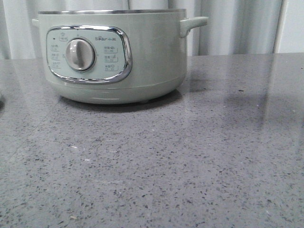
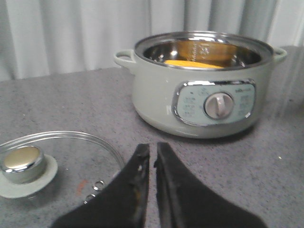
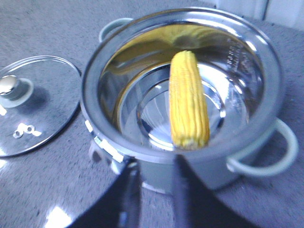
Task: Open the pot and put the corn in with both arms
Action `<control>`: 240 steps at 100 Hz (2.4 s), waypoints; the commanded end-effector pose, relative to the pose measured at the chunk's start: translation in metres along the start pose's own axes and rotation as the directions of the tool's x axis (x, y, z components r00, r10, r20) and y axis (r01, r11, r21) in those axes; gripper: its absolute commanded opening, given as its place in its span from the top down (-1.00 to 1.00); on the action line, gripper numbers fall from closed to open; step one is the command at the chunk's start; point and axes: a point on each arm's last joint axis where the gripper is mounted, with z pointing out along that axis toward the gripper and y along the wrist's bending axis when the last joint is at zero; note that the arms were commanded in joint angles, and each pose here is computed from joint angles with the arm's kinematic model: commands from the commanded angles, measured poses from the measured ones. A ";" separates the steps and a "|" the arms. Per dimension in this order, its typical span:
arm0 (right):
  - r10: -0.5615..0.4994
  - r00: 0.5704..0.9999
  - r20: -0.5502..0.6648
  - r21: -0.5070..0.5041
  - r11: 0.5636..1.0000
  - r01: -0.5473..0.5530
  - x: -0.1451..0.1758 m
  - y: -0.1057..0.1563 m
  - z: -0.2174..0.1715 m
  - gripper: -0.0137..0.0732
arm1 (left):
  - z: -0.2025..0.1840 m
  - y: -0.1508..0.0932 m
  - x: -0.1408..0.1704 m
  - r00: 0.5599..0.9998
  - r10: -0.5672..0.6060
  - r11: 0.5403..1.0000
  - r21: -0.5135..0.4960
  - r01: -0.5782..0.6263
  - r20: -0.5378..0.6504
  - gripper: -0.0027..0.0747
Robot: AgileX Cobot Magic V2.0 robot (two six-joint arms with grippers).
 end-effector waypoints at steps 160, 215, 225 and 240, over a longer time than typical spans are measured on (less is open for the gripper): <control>-0.254 0.840 0.480 0.264 0.955 0.138 0.177 0.001 -0.182 0.81 | 0.016 0.027 0.022 0.982 0.116 0.964 -0.256 -0.075 0.146 0.98; -0.254 0.840 0.480 0.264 0.955 0.138 0.177 0.001 -0.182 0.81 | 0.037 0.040 0.102 0.994 -0.064 0.941 -0.327 0.088 0.084 0.98; -0.254 0.840 0.480 0.264 0.955 0.138 0.177 0.001 -0.182 0.81 | 0.037 0.039 0.110 0.995 -0.095 0.943 -0.321 0.089 -0.002 0.98; -0.254 0.840 0.480 0.264 0.955 0.138 0.177 0.001 -0.182 0.81 | 0.037 0.038 0.112 0.994 -0.108 0.943 -0.319 0.097 -0.017 0.98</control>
